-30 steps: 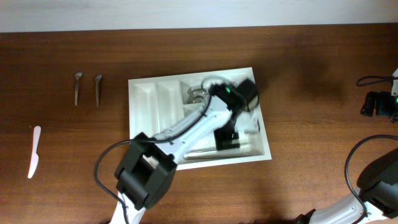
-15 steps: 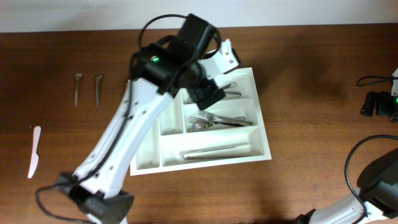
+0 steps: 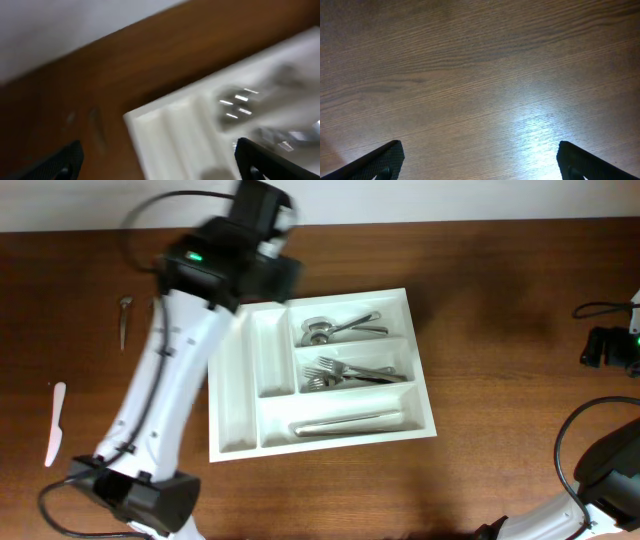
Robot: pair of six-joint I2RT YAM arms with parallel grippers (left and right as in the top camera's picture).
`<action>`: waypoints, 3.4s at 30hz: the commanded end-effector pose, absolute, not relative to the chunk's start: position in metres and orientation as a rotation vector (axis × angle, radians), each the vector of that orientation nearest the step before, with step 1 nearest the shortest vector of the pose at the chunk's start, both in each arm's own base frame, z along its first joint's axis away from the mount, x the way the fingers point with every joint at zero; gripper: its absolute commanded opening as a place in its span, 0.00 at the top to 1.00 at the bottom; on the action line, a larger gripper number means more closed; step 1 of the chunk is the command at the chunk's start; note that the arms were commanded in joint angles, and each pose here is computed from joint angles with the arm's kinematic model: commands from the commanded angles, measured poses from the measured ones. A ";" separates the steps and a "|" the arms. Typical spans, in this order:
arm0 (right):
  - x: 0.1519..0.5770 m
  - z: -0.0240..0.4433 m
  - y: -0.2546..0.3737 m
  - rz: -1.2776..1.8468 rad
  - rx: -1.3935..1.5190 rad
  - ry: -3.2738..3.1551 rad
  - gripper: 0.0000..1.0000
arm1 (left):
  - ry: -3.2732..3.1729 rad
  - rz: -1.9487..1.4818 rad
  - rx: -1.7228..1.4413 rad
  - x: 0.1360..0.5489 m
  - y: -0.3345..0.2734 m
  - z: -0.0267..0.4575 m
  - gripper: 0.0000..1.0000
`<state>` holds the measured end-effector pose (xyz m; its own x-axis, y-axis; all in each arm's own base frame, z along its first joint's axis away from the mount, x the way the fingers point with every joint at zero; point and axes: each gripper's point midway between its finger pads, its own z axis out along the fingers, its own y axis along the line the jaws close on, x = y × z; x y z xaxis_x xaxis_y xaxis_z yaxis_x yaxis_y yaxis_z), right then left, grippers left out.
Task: Pack container
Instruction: 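Move the left gripper back left above the two small spoons, then lower the left gripper onto the right small spoon and close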
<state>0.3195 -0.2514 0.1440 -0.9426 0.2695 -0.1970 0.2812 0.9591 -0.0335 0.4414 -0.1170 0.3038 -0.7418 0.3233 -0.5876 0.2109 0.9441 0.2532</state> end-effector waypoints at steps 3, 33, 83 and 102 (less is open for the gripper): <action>0.320 0.144 -0.251 -0.086 0.416 2.915 0.01 | 2.472 0.330 0.021 0.448 -0.040 0.303 0.01; 0.320 0.144 -0.251 -0.085 0.416 2.915 0.01 | 2.931 0.060 -0.125 0.492 0.071 0.092 0.01; 0.320 0.144 -0.251 -0.085 0.416 2.915 0.02 | 2.945 0.058 -0.293 0.507 0.103 0.028 0.00; 0.320 0.144 -0.251 -0.085 0.416 2.915 0.01 | 2.951 0.063 -0.299 0.503 0.116 0.025 0.00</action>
<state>0.3195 -0.2514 0.1440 -0.9425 0.2699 -0.1970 0.2816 0.9590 -0.0335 0.5054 0.1104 0.0285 -0.9646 -0.1887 -0.1840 -0.1982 0.9796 0.0341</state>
